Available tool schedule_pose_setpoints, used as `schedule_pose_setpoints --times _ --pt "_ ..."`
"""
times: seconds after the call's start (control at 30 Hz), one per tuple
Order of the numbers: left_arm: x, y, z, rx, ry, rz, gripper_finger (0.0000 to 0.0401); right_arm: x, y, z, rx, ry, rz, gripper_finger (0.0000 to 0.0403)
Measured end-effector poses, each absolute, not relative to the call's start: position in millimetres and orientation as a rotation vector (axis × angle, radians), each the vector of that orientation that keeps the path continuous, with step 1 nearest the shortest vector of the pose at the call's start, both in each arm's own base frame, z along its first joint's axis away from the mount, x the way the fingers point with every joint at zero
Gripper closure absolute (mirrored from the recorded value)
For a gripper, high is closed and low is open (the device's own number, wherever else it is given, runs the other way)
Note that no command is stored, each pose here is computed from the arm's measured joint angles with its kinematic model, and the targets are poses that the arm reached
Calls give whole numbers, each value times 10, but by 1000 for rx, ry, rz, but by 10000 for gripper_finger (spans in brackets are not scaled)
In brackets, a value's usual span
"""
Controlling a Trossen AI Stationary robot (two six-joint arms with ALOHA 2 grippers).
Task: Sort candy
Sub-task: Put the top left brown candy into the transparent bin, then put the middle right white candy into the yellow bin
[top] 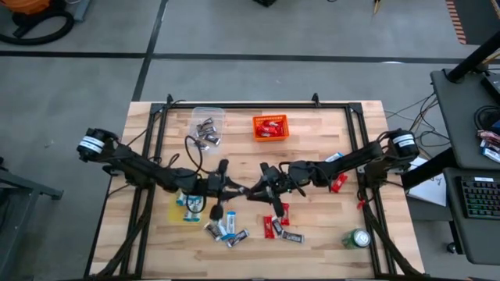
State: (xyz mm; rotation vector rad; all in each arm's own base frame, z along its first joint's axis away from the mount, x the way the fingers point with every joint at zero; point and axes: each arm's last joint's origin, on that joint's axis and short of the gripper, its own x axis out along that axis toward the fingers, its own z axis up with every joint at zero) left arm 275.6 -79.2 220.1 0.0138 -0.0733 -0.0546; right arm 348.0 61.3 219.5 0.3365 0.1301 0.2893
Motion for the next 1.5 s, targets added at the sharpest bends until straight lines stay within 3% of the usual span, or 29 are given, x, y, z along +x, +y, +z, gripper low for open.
schedule_pose_setpoints --times 0.17,0.33,0.5,0.73,0.97,1.23,1.5 --pt "2627 -691 2288 61 69 141 391 3404 548 2239 336 200 109 266" --pt "2376 -399 2371 175 331 645 392 3278 455 2261 408 297 -186 254" --pt "2085 173 2351 132 600 979 392 3255 457 2287 399 301 -201 256" --pt "2033 938 2225 -133 765 943 380 3272 456 2246 387 315 -204 261" --pt "2081 1338 2150 -140 865 1002 315 3275 457 2206 377 340 -209 253" --pt "2252 1287 2136 -88 900 937 244 3263 455 2179 371 369 -216 252" --pt "2321 623 2292 -30 786 717 235 3150 393 2151 503 542 -327 252"
